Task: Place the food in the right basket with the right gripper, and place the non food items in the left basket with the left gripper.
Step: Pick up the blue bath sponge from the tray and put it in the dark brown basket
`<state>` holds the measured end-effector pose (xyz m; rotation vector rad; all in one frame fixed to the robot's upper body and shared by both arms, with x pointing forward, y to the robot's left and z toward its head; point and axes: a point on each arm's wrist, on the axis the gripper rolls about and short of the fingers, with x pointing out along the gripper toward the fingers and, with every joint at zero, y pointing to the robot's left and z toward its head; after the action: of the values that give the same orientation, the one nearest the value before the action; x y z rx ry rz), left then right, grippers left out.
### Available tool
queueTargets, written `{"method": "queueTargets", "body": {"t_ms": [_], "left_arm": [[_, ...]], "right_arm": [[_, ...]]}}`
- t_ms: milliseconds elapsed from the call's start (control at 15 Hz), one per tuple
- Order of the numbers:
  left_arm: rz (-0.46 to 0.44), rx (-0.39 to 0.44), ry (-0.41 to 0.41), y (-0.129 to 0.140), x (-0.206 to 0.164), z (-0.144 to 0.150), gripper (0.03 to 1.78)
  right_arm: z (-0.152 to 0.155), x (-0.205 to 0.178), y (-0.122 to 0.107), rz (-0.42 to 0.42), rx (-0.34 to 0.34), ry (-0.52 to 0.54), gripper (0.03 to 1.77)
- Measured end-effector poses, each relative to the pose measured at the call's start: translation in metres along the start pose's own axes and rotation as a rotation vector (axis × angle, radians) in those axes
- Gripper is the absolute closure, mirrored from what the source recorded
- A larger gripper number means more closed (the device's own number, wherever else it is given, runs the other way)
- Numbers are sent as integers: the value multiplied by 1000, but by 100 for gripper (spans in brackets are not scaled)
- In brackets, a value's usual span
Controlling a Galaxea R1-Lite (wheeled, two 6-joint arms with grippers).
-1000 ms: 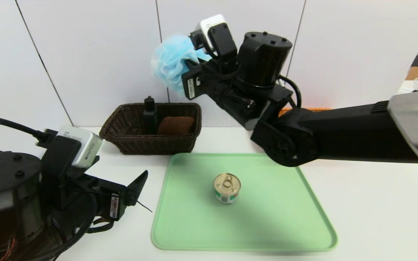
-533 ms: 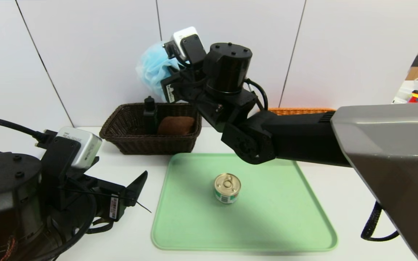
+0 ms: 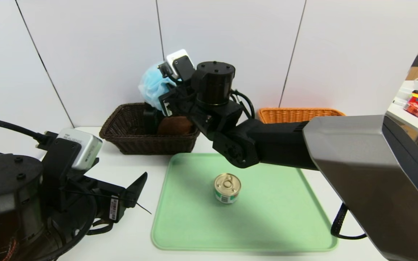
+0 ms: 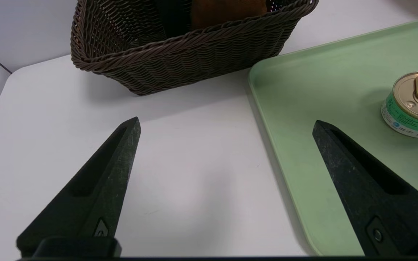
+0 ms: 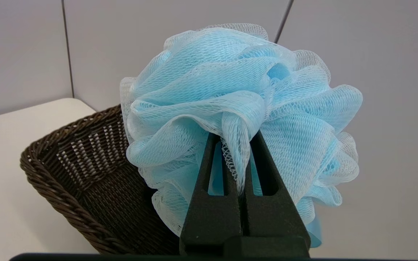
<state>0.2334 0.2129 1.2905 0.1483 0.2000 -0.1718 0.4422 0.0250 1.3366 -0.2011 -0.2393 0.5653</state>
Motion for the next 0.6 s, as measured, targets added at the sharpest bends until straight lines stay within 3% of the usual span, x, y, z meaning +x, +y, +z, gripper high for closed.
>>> {"method": "queueTargets", "body": {"t_ms": [467,600], "left_arm": [[-1,1,6,-1,1,-1,12],[-1,1,7,-1,1,-1,12]], "right_arm": [[-4,1,-3,-4,-8,18,171],[-4,1,-2,-4,-13,17,132]]}}
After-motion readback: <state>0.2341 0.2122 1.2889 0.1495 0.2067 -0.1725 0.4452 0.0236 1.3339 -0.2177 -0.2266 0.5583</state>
